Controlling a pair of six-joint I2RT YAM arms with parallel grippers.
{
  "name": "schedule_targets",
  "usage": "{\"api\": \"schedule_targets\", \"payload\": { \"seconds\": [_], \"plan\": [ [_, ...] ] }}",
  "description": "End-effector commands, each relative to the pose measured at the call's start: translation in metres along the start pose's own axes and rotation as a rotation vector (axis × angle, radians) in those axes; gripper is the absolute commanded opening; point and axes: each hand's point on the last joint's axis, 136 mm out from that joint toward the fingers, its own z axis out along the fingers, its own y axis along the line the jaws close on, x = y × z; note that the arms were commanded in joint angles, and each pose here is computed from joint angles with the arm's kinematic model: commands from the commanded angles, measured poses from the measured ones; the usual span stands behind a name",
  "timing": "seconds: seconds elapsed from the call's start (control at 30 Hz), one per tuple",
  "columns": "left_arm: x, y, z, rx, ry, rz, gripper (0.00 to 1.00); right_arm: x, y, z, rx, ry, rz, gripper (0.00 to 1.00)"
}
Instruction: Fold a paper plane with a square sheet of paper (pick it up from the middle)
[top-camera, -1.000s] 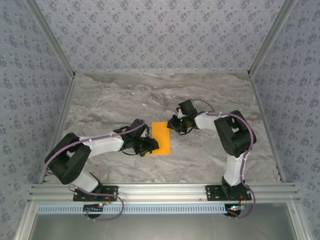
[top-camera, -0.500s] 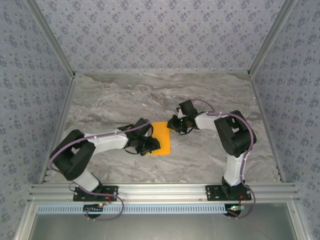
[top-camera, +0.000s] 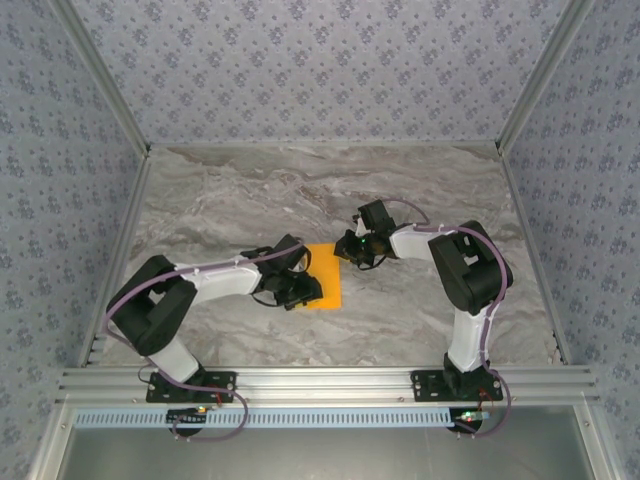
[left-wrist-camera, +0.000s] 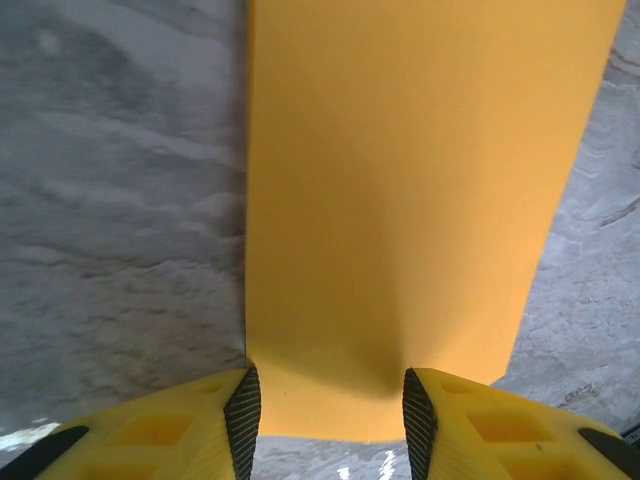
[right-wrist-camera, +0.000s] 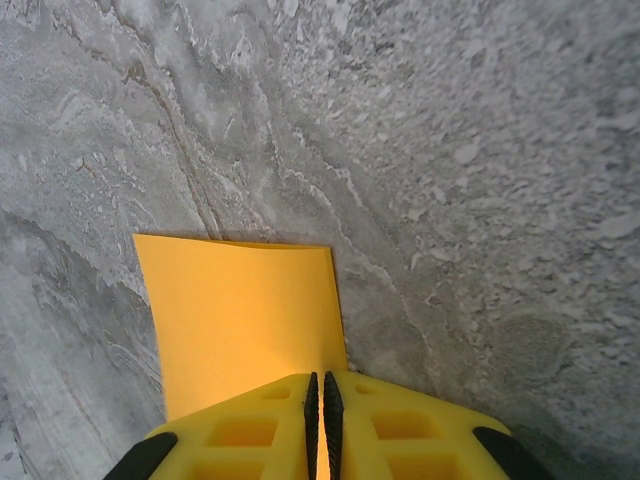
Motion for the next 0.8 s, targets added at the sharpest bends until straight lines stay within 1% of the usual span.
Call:
{"api": "schedule_targets", "payload": {
  "seconds": [0.0, 0.13, 0.27, 0.47, 0.63, 0.77],
  "plan": [
    [0.002, -0.010, 0.004, 0.011, 0.029, -0.002, 0.46, 0.038, -0.096, 0.006, 0.310, 0.085, 0.124, 0.16],
    [0.001, -0.012, 0.005, 0.015, 0.029, 0.003, 0.47, 0.039, -0.097, 0.006, 0.312, 0.088, 0.124, 0.16],
    [-0.002, -0.015, -0.003, 0.011, 0.003, 0.020, 0.46, 0.041, -0.099, 0.006, 0.313, 0.091, 0.124, 0.16],
    [-0.005, -0.017, -0.012, 0.004, -0.020, 0.032, 0.38, 0.040, -0.099, 0.006, 0.315, 0.089, 0.123, 0.16],
    [-0.005, -0.019, -0.017, 0.010, -0.027, 0.040, 0.34, 0.041, -0.098, 0.007, 0.314, 0.092, 0.121, 0.16],
    [-0.007, -0.018, -0.024, 0.006, -0.038, 0.047, 0.33, 0.042, -0.098, 0.006, 0.317, 0.093, 0.117, 0.16]
  ]
}}
